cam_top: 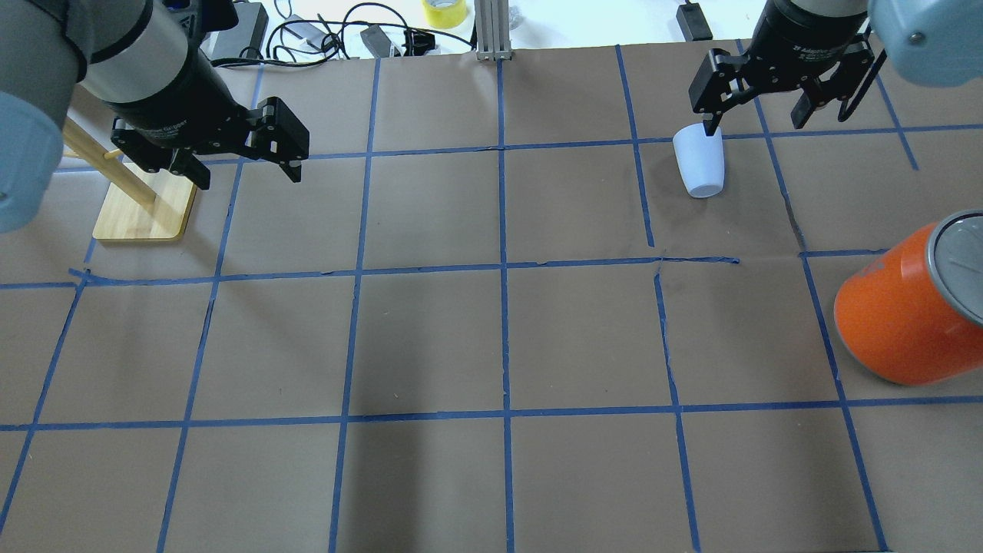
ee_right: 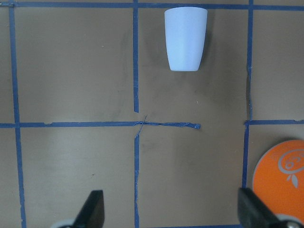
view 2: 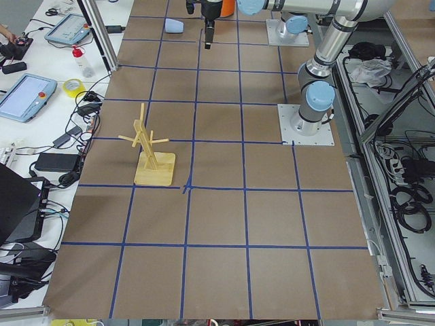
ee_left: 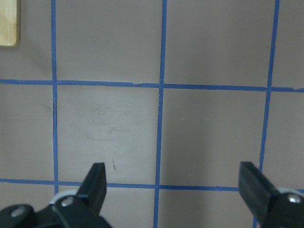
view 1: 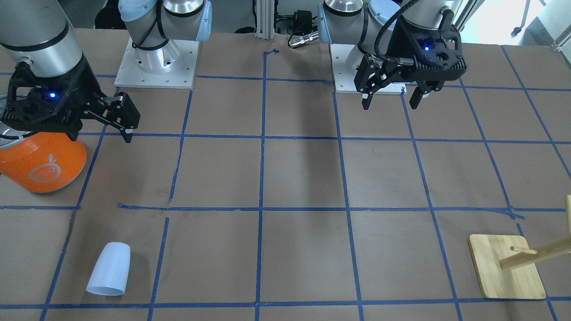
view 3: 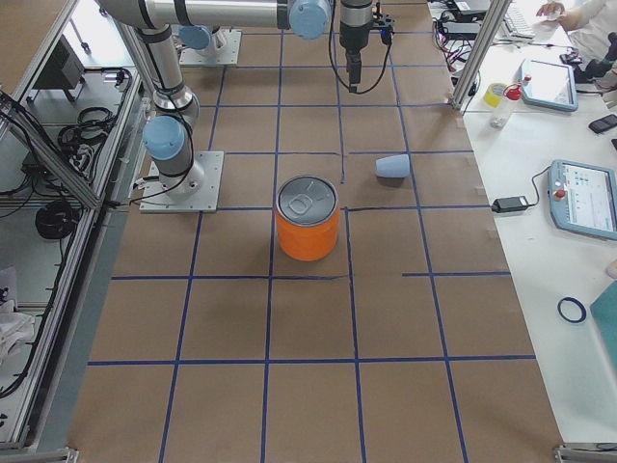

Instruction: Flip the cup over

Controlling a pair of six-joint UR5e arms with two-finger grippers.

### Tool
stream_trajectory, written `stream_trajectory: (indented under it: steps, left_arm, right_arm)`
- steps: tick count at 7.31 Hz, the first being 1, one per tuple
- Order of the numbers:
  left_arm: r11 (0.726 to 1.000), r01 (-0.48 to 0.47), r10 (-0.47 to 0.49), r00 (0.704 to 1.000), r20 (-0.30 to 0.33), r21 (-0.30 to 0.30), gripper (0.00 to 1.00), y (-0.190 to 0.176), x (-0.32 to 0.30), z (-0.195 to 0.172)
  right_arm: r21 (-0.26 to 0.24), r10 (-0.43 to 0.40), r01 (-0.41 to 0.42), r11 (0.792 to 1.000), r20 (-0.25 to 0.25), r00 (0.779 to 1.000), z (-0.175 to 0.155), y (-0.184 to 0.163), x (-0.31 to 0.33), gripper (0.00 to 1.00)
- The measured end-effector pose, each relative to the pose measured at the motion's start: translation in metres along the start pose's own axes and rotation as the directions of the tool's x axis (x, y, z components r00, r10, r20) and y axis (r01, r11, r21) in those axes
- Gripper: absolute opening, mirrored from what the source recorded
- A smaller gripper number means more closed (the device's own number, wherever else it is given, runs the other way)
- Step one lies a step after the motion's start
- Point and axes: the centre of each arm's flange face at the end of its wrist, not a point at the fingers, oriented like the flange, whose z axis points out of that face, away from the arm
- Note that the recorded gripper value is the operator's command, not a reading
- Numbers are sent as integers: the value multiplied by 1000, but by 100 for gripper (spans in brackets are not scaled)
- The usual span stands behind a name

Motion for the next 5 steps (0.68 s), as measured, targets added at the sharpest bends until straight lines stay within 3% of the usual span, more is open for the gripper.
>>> stream_trajectory:
  steps: [5]
  left_arm:
    - [1000,-1,1,1000,1,0,100,0,0,0]
  right_arm:
    - [-1,-11,11,1000,-1,1000,1,0,0,100]
